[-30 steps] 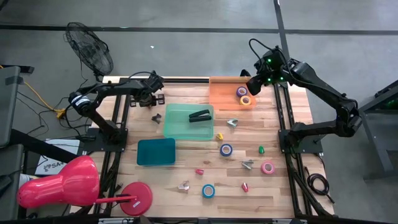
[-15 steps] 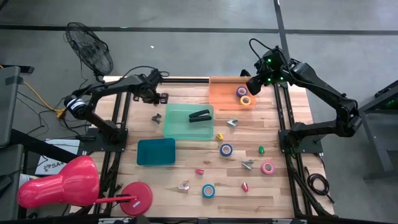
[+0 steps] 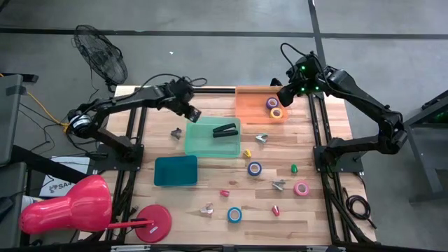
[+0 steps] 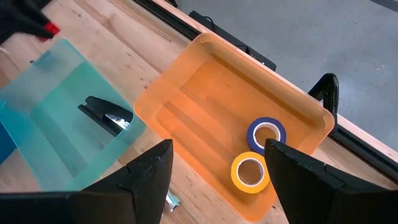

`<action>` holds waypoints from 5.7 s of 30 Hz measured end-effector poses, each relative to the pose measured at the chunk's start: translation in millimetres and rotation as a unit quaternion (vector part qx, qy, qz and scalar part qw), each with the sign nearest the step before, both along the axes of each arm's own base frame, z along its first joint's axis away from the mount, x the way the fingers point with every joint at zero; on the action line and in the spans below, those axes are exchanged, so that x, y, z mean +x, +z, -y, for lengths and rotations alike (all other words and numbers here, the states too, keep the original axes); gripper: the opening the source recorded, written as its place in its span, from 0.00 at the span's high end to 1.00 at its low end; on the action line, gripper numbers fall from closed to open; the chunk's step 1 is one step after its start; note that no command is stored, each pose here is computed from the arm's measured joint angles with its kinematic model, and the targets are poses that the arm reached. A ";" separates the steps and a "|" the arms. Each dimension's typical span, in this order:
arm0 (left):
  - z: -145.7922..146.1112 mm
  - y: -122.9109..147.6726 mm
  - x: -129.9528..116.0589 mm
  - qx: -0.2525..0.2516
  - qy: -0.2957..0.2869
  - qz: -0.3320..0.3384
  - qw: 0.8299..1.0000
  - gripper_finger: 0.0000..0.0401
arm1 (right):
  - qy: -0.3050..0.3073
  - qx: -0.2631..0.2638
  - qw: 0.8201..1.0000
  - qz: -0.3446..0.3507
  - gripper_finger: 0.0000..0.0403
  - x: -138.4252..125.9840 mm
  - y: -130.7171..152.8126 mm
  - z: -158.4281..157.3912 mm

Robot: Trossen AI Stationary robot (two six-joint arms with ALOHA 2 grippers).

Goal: Pick and place Stapler, Stapler remover, tape
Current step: Put the top red small staple remover in the light green bin, then put the black staple remover in the blue bin

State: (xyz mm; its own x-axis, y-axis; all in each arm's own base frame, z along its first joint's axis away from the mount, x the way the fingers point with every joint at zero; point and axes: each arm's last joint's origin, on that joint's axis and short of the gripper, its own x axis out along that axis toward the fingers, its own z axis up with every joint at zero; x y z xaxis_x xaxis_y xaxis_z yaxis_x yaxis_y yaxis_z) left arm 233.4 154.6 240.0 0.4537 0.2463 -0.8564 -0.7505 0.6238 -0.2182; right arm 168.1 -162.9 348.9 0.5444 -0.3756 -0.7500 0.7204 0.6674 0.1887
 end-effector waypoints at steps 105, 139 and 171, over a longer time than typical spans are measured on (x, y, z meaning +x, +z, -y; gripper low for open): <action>51.4 -14.3 14.5 0.089 -0.220 -0.171 0.956 0.58 | 0.029 -0.029 0.999 -0.004 0.39 1.5 1.5 1.4; 69.9 -17.0 -44.2 0.053 -0.292 -0.189 0.936 0.58 | 0.022 -0.014 1.000 -0.010 0.39 0.2 -0.2 0.1; 27.8 8.1 -90.1 0.042 -0.012 -0.051 0.998 0.58 | -0.001 -0.015 1.000 -0.015 0.39 -0.6 -0.3 0.8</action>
State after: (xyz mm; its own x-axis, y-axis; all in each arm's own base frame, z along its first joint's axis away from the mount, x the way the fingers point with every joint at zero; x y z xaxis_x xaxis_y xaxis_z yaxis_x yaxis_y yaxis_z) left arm 143.3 126.7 248.2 0.3724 0.3100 -0.8748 -0.7506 0.6550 -0.0874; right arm 167.5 -163.7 348.6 0.5212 -0.4000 -0.7539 0.7271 0.6707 0.1469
